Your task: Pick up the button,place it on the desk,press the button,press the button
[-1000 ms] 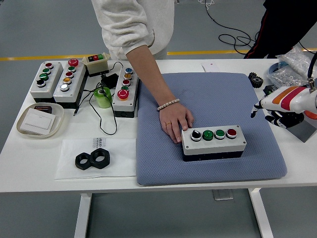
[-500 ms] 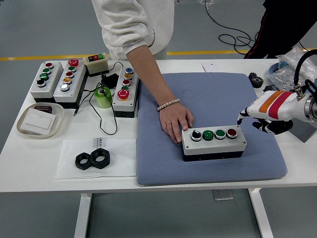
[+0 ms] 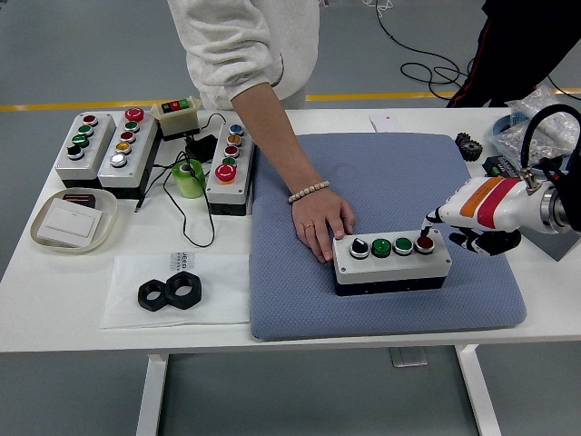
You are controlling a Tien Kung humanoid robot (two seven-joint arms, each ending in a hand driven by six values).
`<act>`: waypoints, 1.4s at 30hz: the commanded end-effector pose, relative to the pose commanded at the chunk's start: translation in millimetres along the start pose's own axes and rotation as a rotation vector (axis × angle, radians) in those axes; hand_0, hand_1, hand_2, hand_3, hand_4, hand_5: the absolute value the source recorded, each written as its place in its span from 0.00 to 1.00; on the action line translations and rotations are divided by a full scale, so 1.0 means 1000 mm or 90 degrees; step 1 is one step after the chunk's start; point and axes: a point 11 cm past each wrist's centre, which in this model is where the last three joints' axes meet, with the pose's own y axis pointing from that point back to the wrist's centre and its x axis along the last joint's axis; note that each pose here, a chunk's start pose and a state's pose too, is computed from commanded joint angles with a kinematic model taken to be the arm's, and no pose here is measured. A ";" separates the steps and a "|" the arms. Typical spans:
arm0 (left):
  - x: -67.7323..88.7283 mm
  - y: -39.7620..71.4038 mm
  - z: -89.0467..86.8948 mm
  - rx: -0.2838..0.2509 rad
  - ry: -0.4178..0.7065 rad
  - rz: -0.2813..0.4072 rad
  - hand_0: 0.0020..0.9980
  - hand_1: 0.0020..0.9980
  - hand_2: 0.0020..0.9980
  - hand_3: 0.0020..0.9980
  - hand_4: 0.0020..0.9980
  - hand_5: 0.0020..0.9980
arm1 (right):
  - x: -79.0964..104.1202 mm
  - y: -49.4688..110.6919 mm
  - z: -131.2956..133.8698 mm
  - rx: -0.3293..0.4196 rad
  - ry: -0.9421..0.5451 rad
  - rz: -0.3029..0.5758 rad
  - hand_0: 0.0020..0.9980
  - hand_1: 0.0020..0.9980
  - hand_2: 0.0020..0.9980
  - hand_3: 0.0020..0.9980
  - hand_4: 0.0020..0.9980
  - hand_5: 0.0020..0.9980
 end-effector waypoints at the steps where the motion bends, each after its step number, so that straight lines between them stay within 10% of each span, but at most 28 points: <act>1: 0.000 0.000 0.000 0.000 0.000 0.000 0.74 0.92 0.99 0.94 0.61 1.00 | 0.000 0.000 0.000 0.000 0.000 0.000 0.30 0.16 0.18 0.82 0.32 0.00; 42: 0.003 0.000 0.011 -0.016 -0.009 0.001 0.74 0.92 0.99 0.95 0.61 1.00 | -0.017 -0.015 0.005 -0.015 -0.027 -0.003 0.30 0.16 0.17 0.81 0.31 0.00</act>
